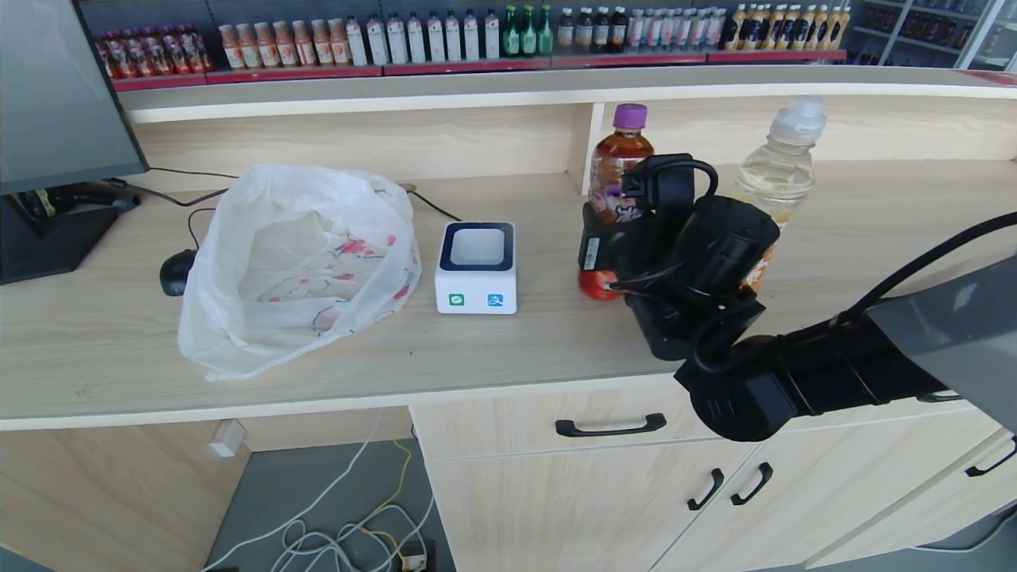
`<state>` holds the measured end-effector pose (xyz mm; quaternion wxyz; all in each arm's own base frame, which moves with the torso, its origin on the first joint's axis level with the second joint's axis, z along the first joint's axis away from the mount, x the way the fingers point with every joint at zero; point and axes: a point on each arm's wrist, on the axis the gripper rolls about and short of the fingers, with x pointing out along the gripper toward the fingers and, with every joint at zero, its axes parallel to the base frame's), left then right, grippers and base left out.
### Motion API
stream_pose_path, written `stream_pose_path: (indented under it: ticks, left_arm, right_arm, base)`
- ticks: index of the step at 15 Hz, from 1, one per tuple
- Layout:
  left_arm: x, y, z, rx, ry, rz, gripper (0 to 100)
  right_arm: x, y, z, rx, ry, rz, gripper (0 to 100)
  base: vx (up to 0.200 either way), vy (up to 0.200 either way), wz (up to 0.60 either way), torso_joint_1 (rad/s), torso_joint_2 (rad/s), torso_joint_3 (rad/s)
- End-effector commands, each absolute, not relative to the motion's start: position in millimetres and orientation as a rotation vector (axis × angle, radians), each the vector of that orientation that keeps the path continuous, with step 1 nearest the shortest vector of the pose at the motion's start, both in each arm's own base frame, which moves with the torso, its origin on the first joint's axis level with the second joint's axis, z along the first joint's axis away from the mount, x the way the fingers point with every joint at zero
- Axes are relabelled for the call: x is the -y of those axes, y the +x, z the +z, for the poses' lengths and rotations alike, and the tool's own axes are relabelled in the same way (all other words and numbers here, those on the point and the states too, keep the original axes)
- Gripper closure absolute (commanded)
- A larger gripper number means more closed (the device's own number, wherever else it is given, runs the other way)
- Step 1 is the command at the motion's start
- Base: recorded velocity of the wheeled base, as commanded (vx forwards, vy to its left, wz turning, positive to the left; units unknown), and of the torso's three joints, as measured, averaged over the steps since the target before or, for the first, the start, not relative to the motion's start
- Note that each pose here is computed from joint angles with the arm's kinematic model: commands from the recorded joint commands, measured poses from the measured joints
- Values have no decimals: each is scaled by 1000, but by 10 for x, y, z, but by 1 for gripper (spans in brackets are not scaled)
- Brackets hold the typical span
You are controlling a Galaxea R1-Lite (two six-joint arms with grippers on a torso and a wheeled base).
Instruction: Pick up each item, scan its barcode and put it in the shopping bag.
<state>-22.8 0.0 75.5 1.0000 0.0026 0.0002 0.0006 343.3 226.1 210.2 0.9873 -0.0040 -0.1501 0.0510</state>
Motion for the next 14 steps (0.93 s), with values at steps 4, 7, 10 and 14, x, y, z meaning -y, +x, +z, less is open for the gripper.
stream_pose_path:
  ticks: [4,7,10,14]
  left_arm:
    - [0,-228,755,0,6,2,0]
    - [0,-228,755,0,5,2,0]
    - [0,-228,755,0,5,2,0]
    - [0,-228,755,0,5,2,0]
  right_arm:
    - [-2199,3333,2255,335,12,103,100]
    - [-2193,3324,2269,338,13,102,100]
    - [-2185,3311,2135,297,-13,110,100]
    - [-2182,3306,2067,276,-24,113,100]
  base:
    - [0,0,0,0,0,0]
    - [0,0,0,0,0,0]
    - [0,0,0,0,0,0]
    - [0,0,0,0,0,0]
